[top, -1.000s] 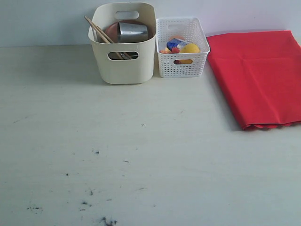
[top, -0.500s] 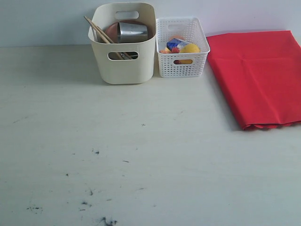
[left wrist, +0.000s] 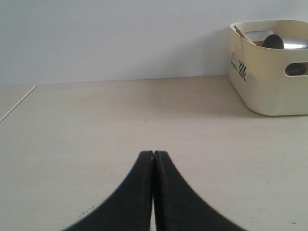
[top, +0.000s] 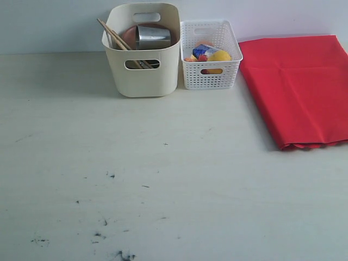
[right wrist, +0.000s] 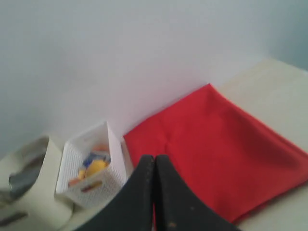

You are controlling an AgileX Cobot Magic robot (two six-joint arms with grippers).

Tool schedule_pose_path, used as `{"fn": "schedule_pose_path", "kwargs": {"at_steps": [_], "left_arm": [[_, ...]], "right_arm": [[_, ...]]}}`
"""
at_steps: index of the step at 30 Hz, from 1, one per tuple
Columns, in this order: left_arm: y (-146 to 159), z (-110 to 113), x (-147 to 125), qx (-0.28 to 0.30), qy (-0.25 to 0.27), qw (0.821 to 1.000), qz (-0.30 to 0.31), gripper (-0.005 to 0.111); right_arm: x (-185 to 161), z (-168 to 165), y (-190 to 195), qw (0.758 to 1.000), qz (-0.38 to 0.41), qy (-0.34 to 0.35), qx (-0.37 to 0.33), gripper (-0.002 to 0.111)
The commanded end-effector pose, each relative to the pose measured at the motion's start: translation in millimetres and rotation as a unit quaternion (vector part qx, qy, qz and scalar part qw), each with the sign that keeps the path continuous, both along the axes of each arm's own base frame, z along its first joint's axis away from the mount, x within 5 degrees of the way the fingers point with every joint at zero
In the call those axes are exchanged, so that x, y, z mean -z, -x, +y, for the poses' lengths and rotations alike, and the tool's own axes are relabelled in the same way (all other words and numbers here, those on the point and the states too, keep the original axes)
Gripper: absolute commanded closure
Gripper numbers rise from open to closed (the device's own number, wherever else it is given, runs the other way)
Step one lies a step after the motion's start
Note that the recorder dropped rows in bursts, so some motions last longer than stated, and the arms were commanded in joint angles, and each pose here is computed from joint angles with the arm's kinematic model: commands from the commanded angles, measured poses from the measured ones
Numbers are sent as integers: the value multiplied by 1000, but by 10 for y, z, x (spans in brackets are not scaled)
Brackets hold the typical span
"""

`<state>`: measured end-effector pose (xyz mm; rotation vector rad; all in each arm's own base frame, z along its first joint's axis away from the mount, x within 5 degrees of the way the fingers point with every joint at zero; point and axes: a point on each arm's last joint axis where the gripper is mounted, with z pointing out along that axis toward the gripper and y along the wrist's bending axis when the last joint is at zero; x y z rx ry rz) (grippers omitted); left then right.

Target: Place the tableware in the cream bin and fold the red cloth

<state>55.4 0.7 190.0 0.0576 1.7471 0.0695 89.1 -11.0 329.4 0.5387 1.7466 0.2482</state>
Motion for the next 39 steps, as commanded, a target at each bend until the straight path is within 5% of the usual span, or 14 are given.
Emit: {"fn": "schedule_pose_path", "kwargs": {"at_steps": [1, 15, 33, 39], "left_arm": [[3, 0, 5, -1, 3, 1000, -1, 104], [3, 0, 5, -1, 3, 1000, -1, 104], [3, 0, 5, -1, 3, 1000, -1, 104], [3, -1, 5, 0, 3, 1000, -1, 104]], "right_arm": [[444, 116, 61, 994, 30, 63, -81, 108], [1326, 73, 298, 989, -54, 130, -50, 108], [1370, 63, 320, 991, -37, 121, -44, 108], [1395, 113, 340, 986, -31, 137, -94, 108]]}}
